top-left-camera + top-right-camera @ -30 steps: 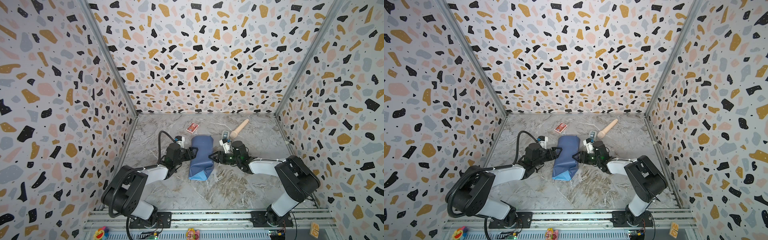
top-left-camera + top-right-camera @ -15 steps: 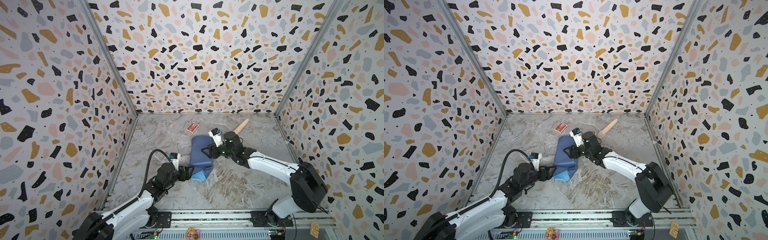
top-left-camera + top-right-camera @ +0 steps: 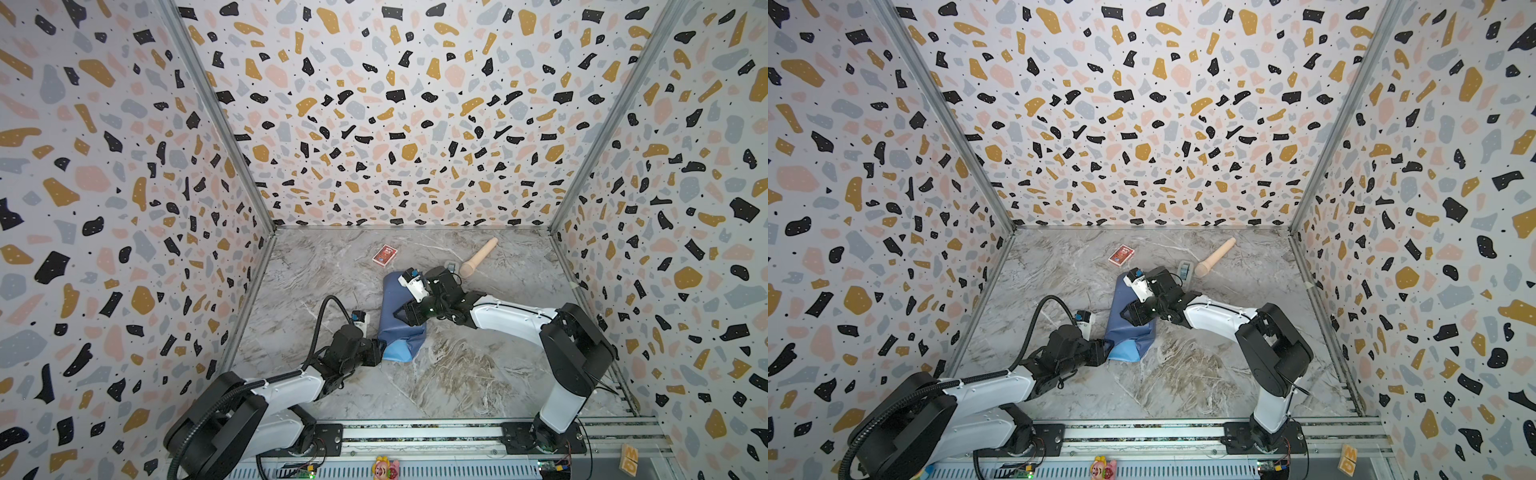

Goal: Wrap the gift box in paper

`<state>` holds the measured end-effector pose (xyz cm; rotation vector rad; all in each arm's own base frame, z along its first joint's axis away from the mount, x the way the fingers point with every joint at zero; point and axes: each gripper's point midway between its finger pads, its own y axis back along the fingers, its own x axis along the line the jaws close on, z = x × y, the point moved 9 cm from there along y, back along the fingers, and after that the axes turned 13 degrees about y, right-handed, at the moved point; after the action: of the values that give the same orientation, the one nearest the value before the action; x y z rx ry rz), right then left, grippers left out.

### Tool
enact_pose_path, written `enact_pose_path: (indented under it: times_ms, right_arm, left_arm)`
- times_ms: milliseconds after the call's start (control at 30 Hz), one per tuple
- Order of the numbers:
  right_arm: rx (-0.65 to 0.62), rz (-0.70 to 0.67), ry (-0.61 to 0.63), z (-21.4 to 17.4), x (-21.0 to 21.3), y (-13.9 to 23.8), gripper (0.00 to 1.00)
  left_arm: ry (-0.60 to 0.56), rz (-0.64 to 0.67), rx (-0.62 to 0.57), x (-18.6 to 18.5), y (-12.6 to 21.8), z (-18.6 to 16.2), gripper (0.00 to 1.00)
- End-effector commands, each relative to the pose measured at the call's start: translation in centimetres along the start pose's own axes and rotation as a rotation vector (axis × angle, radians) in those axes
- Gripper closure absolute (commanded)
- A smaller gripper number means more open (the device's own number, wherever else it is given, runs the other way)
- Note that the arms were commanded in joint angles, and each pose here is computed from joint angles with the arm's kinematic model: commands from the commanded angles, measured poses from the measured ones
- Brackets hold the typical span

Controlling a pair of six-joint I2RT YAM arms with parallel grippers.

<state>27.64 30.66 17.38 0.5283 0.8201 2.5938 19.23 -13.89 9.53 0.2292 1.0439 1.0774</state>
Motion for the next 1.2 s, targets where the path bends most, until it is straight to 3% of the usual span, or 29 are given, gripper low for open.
enact_pose_path:
  times_ms: [0,300,700,967,1167]
  right_arm:
    - [-0.008,-0.008,0.033,0.7,0.2,0.6,0.44]
    - [0.029,-0.015,0.021,-0.7,-0.2,-0.2,0.50]
    - [0.081,-0.027,-0.009,-2.4,-0.6,-1.0,0.54]
    - [0.077,-0.027,-0.012,-2.4,-0.6,-1.0,0.54]
    - [0.079,-0.027,-0.012,-2.5,-0.6,-1.0,0.54]
  left_arm:
    - [0.033,-0.017,-0.094,-0.5,-0.3,1.0,0.50]
    - [0.046,0.022,-0.110,-0.2,-1.5,0.9,0.56]
    - [0.034,-0.031,-0.078,-1.7,-1.4,-0.1,0.60]
    - [0.036,0.038,-0.088,-1.2,-0.6,-0.3,0.52]
    - [0.026,0.086,-0.130,-0.9,0.3,0.2,0.58]
